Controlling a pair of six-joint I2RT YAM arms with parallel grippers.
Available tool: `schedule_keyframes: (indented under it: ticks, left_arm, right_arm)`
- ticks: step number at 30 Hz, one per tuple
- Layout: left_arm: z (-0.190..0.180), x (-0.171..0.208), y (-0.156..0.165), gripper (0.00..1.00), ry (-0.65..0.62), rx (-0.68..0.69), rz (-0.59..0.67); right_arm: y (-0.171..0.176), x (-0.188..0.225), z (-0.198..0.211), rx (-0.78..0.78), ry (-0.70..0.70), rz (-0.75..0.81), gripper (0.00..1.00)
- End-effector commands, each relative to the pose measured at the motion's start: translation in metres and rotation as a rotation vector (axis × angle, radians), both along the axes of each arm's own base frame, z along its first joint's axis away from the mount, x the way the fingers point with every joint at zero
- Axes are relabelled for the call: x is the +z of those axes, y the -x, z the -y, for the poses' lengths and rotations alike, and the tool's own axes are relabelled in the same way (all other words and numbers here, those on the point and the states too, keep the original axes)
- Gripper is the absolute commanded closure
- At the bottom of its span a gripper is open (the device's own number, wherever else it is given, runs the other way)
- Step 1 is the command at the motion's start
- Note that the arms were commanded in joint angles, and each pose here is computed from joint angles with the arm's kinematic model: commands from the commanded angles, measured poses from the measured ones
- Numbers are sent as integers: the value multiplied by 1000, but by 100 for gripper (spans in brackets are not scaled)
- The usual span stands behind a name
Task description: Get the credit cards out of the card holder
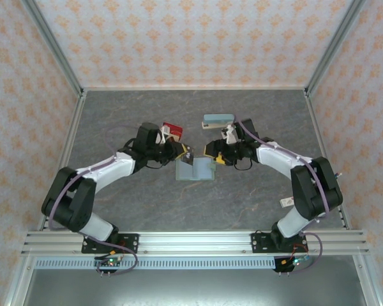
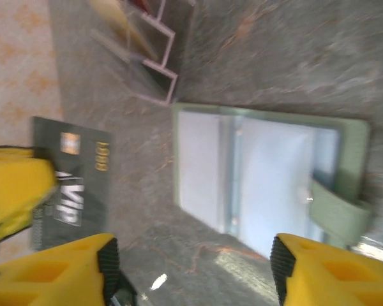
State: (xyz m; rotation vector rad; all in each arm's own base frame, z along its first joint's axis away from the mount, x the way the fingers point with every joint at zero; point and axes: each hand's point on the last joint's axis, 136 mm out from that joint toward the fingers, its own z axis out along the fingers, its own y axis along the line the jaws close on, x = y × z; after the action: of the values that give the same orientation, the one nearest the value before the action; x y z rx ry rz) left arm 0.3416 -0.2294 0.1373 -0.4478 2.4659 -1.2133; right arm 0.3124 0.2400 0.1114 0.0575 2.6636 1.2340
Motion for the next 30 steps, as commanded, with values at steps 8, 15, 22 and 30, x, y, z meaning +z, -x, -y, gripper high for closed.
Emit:
schedule_keyframes:
  ticks: [8, 15, 22, 30]
  left_arm:
    - [-118, 25, 19, 100, -696, 290, -83]
    - [-115, 25, -3, 100, -790, 477, -133]
    - [-98, 19, -31, 100, -760, 709, -146]
    - [-103, 8, -39, 100, -709, 920, -169]
  right_arm:
    - [-15, 8, 56, -159, 289, 225, 8]
    - [-13, 0, 67, -203, 329, 241, 6]
    - [-9, -5, 70, -221, 326, 239, 4]
    - [-8, -5, 70, -226, 309, 237, 2]
